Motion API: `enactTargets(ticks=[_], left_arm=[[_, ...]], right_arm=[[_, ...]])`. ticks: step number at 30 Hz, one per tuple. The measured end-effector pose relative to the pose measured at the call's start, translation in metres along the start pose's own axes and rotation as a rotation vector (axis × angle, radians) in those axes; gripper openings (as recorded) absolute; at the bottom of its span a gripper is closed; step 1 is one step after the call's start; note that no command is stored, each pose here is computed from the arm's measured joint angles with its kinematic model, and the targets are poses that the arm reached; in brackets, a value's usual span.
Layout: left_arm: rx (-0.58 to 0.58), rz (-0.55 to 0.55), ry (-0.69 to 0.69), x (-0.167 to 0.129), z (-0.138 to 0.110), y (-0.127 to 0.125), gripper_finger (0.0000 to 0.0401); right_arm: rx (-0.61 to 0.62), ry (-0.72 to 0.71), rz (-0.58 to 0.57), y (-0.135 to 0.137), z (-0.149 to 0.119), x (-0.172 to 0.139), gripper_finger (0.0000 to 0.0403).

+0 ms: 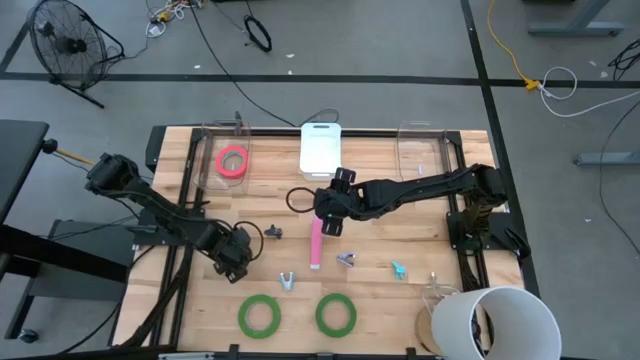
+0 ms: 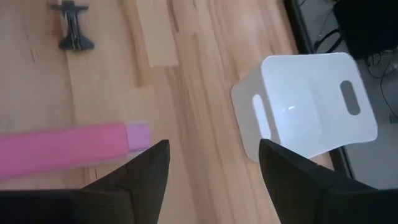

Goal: Pick and place Stapler, Stapler remover, tape
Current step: Put the black stapler into the right transparent bin

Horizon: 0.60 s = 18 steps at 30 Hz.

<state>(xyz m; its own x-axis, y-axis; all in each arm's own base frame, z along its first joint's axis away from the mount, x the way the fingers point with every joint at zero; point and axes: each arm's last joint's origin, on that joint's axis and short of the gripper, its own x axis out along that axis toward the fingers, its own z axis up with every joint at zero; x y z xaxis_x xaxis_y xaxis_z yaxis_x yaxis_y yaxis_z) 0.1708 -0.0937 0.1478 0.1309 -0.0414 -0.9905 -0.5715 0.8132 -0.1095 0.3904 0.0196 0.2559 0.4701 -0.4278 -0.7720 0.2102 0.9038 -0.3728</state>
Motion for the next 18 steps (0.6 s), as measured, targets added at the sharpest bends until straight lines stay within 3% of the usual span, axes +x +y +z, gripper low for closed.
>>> enactTargets(ticks=[4,11,18], left_arm=[[0.057,-0.024,-0.096,-0.019,0.012,-0.015,0.0113],[0.2,0.032,-0.29,-0.086,0.037,-0.039,0.0113],[0.315,0.062,-0.517,-0.131,0.059,-0.051,0.0113]], right_arm=[[-0.007,0.029,0.0,0.0,-0.007,0.007,0.0247],[-0.008,0.036,0.002,0.003,-0.014,0.015,0.0247],[-0.024,-0.124,0.17,0.01,0.0,0.016,0.0247]])
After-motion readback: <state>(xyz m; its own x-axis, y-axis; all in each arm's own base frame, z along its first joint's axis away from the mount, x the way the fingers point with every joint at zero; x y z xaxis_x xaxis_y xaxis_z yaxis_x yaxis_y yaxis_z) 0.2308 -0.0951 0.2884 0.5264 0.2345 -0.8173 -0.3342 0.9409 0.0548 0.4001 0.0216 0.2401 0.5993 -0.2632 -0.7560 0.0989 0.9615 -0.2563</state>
